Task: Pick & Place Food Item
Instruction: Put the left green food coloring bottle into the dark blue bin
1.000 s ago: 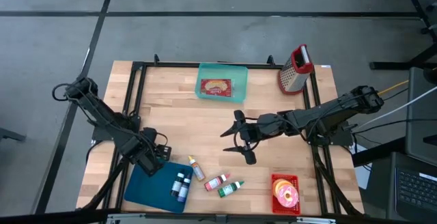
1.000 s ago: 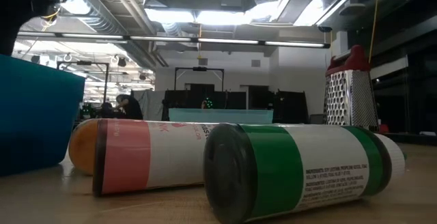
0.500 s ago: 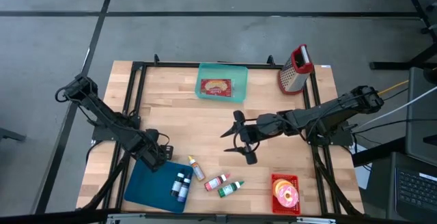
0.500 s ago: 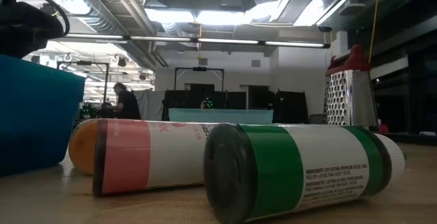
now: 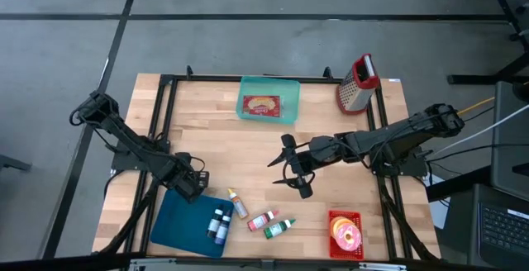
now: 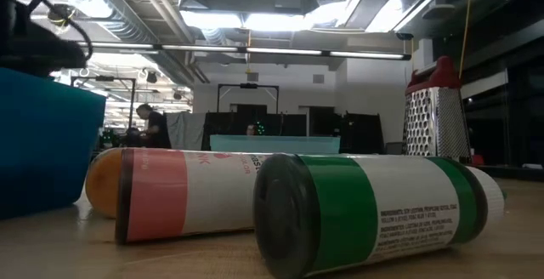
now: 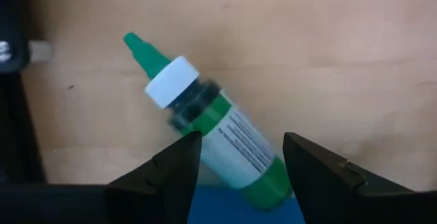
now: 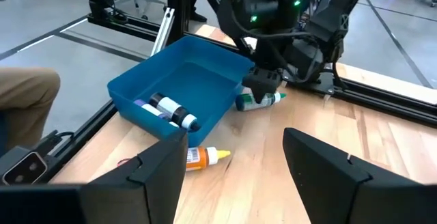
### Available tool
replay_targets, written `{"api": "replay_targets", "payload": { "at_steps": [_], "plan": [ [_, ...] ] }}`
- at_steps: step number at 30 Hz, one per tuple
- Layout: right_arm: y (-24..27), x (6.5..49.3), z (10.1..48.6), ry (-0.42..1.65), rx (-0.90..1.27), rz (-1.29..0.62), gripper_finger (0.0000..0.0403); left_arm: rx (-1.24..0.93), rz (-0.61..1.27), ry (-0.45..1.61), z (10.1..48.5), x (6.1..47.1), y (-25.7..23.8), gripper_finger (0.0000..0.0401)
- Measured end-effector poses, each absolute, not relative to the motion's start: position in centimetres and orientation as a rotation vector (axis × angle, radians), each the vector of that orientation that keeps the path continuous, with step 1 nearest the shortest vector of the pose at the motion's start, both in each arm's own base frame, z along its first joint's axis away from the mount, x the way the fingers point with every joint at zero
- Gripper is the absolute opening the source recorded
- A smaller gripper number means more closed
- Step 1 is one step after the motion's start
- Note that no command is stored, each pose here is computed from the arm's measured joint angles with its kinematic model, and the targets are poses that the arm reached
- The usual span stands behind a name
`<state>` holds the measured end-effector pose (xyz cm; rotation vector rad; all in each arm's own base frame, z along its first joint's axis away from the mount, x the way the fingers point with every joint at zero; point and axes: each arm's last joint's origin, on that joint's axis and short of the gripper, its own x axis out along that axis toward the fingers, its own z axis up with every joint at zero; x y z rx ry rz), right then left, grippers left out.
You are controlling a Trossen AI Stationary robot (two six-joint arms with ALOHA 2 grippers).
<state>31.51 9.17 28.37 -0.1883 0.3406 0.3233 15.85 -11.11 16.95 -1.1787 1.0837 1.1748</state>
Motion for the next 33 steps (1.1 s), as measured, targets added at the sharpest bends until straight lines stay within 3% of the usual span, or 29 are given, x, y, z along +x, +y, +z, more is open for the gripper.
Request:
{"api": "replay_targets", "payload": {
  "at_steps": [10,22,33],
  "plan": [
    [8.2,31.8,28.4,0.344,-0.178,0.291,0.0245,-1.267,1.127,1.111,13.7,15.2,-10.4,0.0206],
    [8.3,31.8,28.4,0.347,-0.144,0.331,0.0245,-1.239,1.128,1.125,13.7,15.2,-10.0,0.0206],
    [8.3,31.8,28.4,0.347,-0.140,0.329,0.0245,-1.164,1.147,1.004,14.8,14.4,-8.6,0.0206]
  ]
}}
